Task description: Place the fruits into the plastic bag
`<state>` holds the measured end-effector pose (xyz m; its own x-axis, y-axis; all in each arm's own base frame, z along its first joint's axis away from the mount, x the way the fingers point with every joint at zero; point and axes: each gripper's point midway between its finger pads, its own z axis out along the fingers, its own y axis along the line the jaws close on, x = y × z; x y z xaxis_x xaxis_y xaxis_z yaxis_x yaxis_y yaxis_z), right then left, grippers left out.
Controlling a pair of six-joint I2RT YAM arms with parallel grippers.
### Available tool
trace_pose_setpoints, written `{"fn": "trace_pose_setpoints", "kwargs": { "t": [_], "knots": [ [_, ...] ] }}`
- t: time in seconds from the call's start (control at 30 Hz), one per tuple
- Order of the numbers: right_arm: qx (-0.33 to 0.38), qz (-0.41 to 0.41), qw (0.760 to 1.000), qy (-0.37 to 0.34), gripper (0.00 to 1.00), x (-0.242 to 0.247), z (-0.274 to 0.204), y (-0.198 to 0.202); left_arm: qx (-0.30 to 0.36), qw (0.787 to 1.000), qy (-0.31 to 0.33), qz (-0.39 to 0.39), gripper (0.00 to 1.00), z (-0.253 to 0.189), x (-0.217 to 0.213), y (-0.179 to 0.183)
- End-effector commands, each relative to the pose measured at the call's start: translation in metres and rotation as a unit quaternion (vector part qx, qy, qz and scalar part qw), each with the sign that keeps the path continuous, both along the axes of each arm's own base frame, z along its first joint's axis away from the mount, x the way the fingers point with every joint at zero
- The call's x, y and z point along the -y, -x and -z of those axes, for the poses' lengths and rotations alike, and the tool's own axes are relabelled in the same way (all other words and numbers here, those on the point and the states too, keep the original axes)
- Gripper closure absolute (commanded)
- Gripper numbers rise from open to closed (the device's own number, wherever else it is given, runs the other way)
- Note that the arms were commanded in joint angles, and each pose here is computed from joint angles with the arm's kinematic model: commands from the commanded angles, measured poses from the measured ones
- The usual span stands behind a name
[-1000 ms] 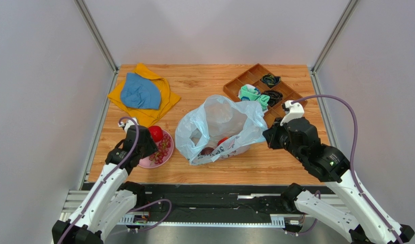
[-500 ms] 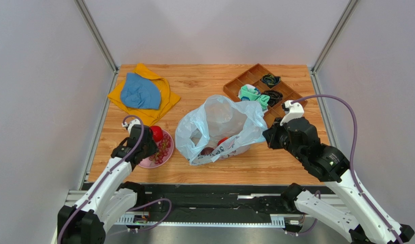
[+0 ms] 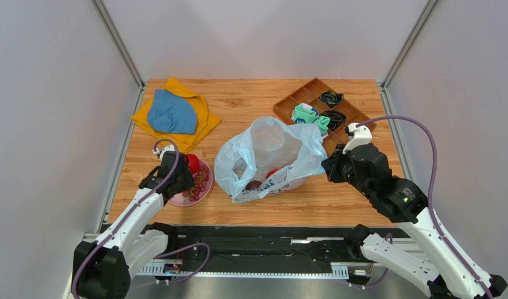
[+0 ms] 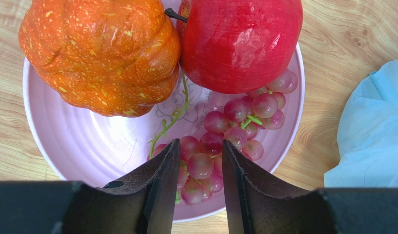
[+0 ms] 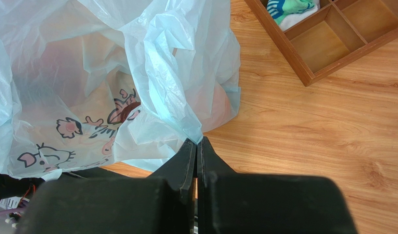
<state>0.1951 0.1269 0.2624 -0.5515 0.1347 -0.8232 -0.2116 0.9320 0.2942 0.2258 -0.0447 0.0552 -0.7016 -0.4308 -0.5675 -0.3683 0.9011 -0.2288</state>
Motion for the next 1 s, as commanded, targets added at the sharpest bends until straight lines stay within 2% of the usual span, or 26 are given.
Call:
{"fn": "trace_pose_setpoints", "kwargs": {
  "t": [0.0, 0.5, 0.57, 0.83, 0.97],
  "knots": [
    [0.005, 0.003, 1.000, -0.006, 1.00, 0.000, -0.003, -0.001, 0.010, 1.000, 0.003, 0.000, 0.55, -0.001, 0.000, -0.002],
    [0.006, 0.003, 1.000, -0.013, 1.00, -0.001, -0.003, 0.000, -0.006, 1.000, 0.019, -0.006, 0.66, 0.007, 0.002, 0.009],
    [0.007, 0.003, 1.000, -0.013, 1.00, 0.000, -0.004, 0.000, -0.004, 1.000, 0.020, -0.007, 0.73, 0.007, 0.003, 0.009],
    [0.007, 0.005, 1.000, -0.017, 1.00, 0.000, -0.004, 0.001, 0.015, 1.000, 0.024, -0.011, 0.87, -0.004, 0.001, 0.010],
    [0.007, 0.004, 1.000, -0.017, 1.00, 0.000, -0.005, 0.002, 0.021, 0.999, 0.026, -0.011, 0.88, -0.007, 0.001, 0.011]
  ]
}}
